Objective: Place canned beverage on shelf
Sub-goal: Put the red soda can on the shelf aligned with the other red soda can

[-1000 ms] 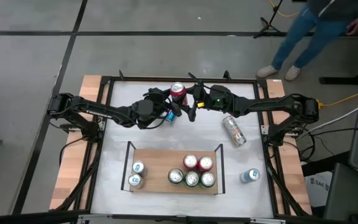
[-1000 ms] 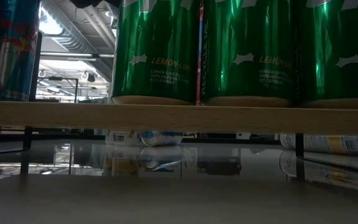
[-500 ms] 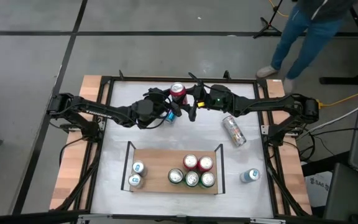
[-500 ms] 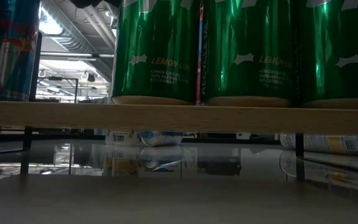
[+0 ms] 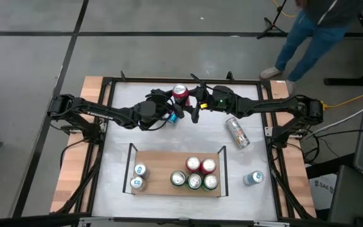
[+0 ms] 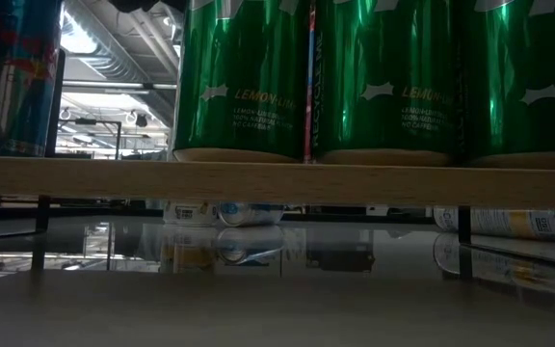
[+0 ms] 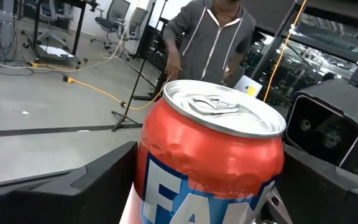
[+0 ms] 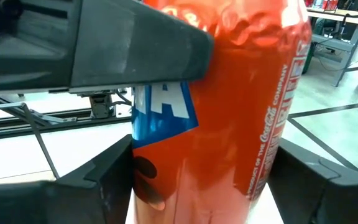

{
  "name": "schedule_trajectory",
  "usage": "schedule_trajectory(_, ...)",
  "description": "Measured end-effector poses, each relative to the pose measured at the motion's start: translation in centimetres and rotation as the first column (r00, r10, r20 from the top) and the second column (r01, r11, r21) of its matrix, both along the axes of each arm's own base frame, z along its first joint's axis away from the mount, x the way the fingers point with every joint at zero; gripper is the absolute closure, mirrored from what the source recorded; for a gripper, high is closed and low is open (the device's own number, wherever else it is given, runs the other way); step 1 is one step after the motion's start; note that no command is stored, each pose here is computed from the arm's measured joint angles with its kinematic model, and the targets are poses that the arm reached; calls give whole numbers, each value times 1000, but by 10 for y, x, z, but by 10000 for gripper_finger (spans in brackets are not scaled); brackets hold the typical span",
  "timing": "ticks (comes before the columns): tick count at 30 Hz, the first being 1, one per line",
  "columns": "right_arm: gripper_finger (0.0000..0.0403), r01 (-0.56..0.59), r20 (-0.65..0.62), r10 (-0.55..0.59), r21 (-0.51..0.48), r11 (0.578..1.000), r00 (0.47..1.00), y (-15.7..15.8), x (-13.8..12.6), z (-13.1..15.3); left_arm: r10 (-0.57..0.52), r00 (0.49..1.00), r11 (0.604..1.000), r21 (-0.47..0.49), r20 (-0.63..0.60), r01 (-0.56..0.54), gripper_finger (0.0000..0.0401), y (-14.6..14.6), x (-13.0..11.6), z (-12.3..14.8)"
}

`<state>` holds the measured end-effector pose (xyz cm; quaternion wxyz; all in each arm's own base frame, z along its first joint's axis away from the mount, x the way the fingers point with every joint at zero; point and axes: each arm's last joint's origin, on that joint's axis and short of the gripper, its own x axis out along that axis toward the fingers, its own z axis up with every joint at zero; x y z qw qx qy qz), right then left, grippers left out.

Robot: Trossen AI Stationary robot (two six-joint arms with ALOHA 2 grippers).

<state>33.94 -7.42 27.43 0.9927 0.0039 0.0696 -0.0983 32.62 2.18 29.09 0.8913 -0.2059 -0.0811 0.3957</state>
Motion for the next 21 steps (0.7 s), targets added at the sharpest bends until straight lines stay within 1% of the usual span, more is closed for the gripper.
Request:
schedule_trajectory(6, 117, -1, 0, 1, 0, 1000, 1000, 0, 0, 0, -5, 1000, 1000, 1, -2, 5, 65, 0, 0, 0)
schedule_trajectory(9, 118, -24, 1, 24, 6, 1000, 1000, 1, 0, 0, -17, 1000, 1000, 5, -8, 17, 64, 0, 0, 0)
schedule_trajectory(16, 118, -36, -5, 36, -8, 999, 999, 1, 0, 0, -31, 998, 998, 54, -62, 35, 64, -1, 1, 0)
schedule_trajectory(21, 122, -40, -8, 40, -17, 999, 999, 1, 0, 0, -29, 998, 998, 56, -64, 33, 64, -1, 0, 0)
